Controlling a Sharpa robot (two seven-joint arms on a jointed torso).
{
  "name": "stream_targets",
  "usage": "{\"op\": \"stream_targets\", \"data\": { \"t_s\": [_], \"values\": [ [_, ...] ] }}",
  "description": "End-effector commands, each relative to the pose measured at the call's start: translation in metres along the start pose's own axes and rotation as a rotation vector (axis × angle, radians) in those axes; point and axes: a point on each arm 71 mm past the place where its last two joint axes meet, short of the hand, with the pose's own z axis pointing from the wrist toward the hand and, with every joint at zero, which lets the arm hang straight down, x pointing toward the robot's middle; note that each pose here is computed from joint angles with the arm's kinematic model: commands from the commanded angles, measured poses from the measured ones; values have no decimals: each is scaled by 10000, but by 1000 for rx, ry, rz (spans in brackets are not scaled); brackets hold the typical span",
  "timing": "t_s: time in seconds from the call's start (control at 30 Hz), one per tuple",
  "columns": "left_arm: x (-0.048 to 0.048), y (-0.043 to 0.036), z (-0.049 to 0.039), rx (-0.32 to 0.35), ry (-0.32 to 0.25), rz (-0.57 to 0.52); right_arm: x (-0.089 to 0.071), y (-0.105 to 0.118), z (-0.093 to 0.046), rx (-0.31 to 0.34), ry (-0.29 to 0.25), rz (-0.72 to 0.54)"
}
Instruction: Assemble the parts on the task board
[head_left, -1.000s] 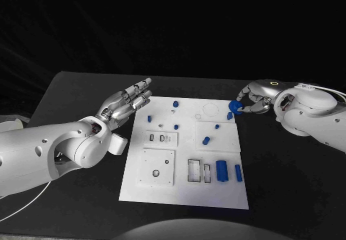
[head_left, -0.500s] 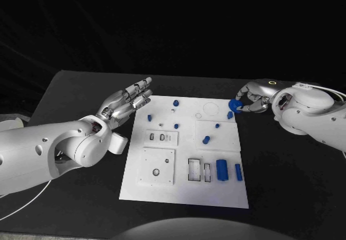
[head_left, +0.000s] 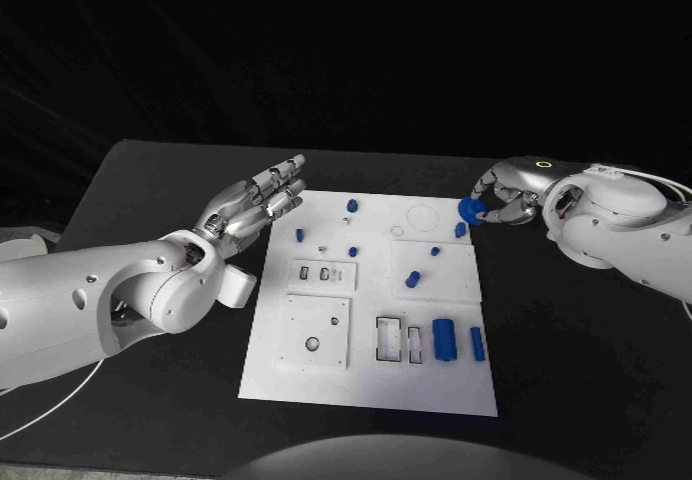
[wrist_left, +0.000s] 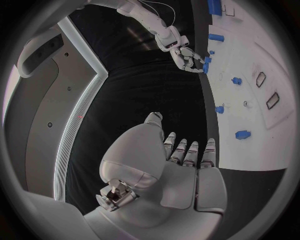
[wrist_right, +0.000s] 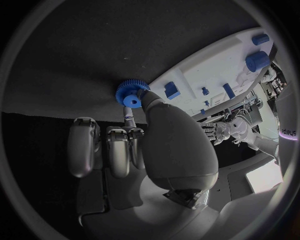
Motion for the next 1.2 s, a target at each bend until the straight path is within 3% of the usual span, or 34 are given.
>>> {"op": "stream_targets", "data": {
  "t_s": [0.03,0.47,0.83,1.03,1.2],
  "values": [
    [26,0,3,6,24,-12,75,2,-9,-5,20,-10],
    [16,3,-13,5,23,-13,-14,143,-16,-58,-67,12],
    [-10,6,-23,2,15,-10,-262,321,3,-91,-112,-1],
    [-5,7,-17,2,15,-9,-374,544,57,-142,-116,-12],
    [3,10,-9,1,18,-10,-389,778,108,-196,-90,-20]
  ]
}}
